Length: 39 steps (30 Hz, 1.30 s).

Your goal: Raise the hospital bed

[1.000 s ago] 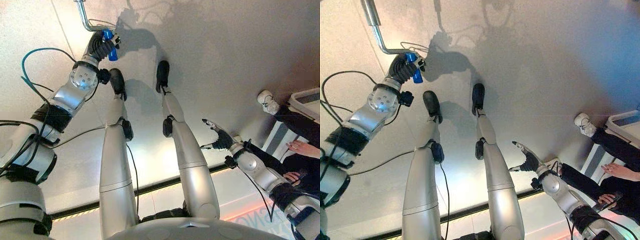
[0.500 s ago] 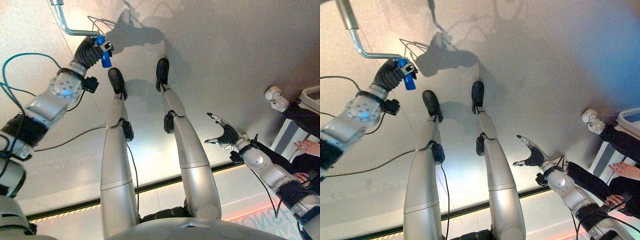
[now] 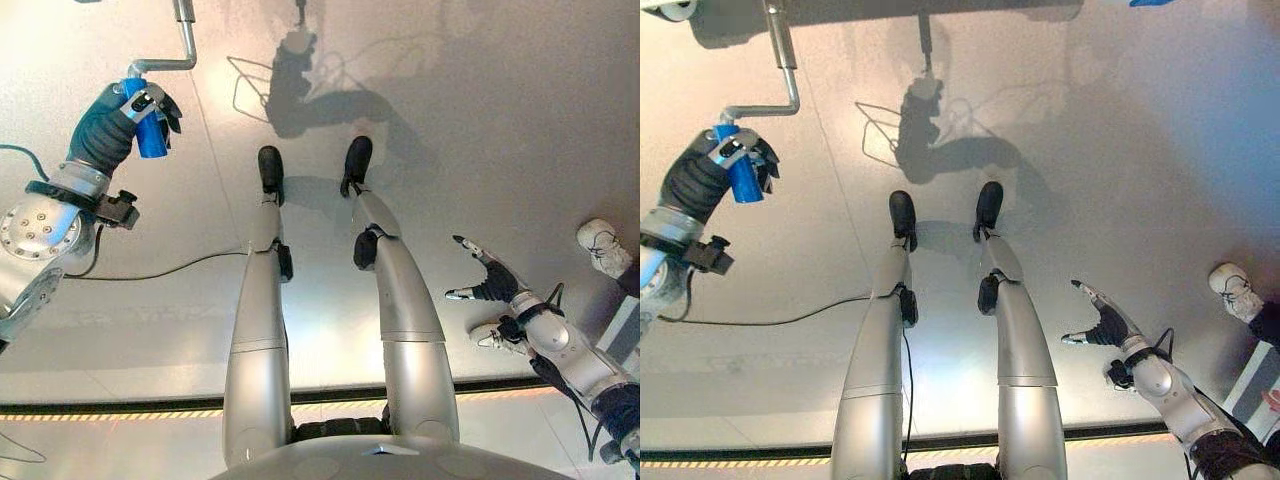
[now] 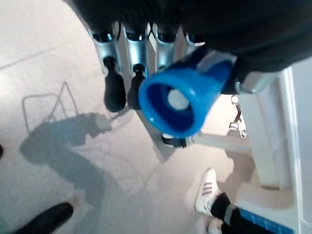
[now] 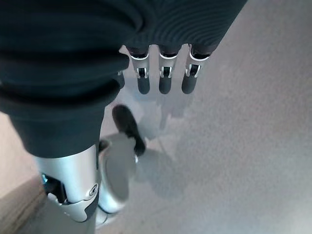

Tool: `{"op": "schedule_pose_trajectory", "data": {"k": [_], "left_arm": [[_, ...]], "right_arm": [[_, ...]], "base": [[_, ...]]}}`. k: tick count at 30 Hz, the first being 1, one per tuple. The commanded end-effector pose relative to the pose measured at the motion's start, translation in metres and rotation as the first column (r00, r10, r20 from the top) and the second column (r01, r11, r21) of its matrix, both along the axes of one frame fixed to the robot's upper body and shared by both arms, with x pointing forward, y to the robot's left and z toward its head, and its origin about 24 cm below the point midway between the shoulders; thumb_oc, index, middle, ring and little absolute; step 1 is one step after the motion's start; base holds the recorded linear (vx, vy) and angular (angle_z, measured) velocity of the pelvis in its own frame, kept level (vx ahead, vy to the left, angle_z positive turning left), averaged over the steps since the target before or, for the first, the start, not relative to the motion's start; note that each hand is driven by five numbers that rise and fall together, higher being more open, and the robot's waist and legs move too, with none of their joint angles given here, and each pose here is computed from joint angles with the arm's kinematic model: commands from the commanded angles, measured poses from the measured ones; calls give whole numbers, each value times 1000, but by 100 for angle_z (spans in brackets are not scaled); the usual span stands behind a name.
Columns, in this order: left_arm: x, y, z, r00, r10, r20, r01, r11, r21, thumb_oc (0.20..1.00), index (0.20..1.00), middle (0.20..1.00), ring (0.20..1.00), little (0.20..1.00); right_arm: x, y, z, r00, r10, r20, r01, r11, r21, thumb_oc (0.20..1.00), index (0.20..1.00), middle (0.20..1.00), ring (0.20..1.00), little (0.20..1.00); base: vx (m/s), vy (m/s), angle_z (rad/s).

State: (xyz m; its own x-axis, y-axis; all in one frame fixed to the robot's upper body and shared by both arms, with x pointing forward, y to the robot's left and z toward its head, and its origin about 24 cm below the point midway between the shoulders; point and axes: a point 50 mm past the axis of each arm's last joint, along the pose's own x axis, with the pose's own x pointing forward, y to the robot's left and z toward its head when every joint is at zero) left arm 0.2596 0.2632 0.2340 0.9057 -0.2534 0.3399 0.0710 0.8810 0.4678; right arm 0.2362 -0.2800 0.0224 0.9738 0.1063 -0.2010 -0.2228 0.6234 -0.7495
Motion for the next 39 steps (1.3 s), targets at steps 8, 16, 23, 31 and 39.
{"op": "schedule_pose_trajectory", "data": {"k": [8,16,23,31,39], "left_arm": [[-36,-21,-9,982,-188,22,189,982,-27,200,200,200,200,200],[-34,-4,-17,995,-94,22,95,993,-67,200,200,200,200,200],[-27,15,-17,998,23,55,-19,996,-82,200,200,200,200,200],[-17,32,-18,990,124,74,-115,987,-108,200,200,200,200,200],[-3,46,-16,971,221,90,-208,970,-126,200,200,200,200,200]], "right_arm": [[-24,-11,-18,997,-9,-76,6,999,-40,1000,1000,1000,1000,1000],[-24,-8,-17,998,1,-70,-3,999,-33,1000,1000,1000,1000,1000],[-25,-8,-17,998,-4,-67,2,1000,-31,1000,1000,1000,1000,1000],[-22,-10,-13,999,-9,-53,7,999,-34,1000,1000,1000,1000,1000],[-18,-7,-11,999,-1,-47,-1,1000,-26,1000,1000,1000,1000,1000]], "base": [[0,0,0],[6,21,-4],[0,0,0],[2,4,0],[11,27,0]]}}
